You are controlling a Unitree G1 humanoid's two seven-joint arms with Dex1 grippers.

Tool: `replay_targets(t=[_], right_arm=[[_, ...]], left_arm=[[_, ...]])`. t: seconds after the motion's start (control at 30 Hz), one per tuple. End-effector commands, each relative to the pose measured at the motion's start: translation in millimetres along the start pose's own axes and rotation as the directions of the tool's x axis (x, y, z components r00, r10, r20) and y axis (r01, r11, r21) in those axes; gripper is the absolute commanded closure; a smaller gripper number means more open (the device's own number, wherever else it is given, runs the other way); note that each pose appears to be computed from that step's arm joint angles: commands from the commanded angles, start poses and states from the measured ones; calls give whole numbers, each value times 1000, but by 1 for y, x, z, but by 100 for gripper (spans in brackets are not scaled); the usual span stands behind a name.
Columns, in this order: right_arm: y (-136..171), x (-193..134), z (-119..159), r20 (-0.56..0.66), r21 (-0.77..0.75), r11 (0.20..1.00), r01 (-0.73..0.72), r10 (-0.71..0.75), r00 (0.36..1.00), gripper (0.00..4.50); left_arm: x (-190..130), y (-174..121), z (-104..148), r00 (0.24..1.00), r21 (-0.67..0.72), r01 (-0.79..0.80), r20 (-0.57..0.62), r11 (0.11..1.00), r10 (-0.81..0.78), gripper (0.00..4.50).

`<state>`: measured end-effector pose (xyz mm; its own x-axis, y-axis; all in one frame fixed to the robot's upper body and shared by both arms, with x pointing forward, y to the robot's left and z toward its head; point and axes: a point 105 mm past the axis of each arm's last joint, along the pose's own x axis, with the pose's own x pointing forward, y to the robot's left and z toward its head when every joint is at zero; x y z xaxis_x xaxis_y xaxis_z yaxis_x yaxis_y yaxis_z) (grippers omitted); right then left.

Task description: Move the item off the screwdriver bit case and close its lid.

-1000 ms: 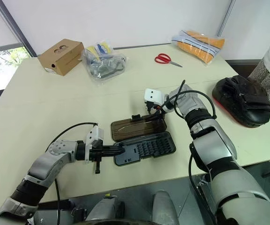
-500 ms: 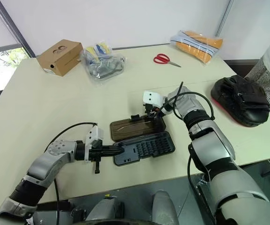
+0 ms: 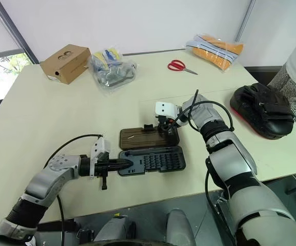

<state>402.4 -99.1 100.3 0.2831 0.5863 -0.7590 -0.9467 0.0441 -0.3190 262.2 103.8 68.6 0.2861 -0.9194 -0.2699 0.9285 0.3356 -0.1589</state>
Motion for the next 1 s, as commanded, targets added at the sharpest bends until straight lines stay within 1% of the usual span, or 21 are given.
replay_targets(t=[0.03,0.17,0.27,0.4,0.5,0.7,0.87,1.0], right_arm=[[6,8,-18,-98,-63,998,23,-29,995,447],[6,0,-6,-81,-181,983,36,-51,995,447],[9,-4,1,-68,-233,971,50,-67,995,447],[11,-9,8,-69,-314,946,80,-107,992,447],[10,-14,15,-69,-392,912,123,-163,984,447],[9,-23,31,-43,-491,851,187,-238,970,447],[11,-32,45,-13,-517,825,230,-276,961,447],[9,-39,49,-9,-537,802,263,-317,948,447]], left_arm=[[-9,5,18,997,-34,-22,66,999,25,450],[-21,13,44,988,-99,-18,152,995,33,450],[-31,25,63,972,-149,-22,227,989,56,450],[-43,43,84,944,-204,-50,311,978,113,450],[-50,63,96,917,-233,-112,351,966,191,450],[-52,85,98,901,-258,-173,349,951,258,450],[-53,94,97,895,-263,-201,343,944,286,450],[-52,104,93,889,-261,-242,327,935,321,450]])
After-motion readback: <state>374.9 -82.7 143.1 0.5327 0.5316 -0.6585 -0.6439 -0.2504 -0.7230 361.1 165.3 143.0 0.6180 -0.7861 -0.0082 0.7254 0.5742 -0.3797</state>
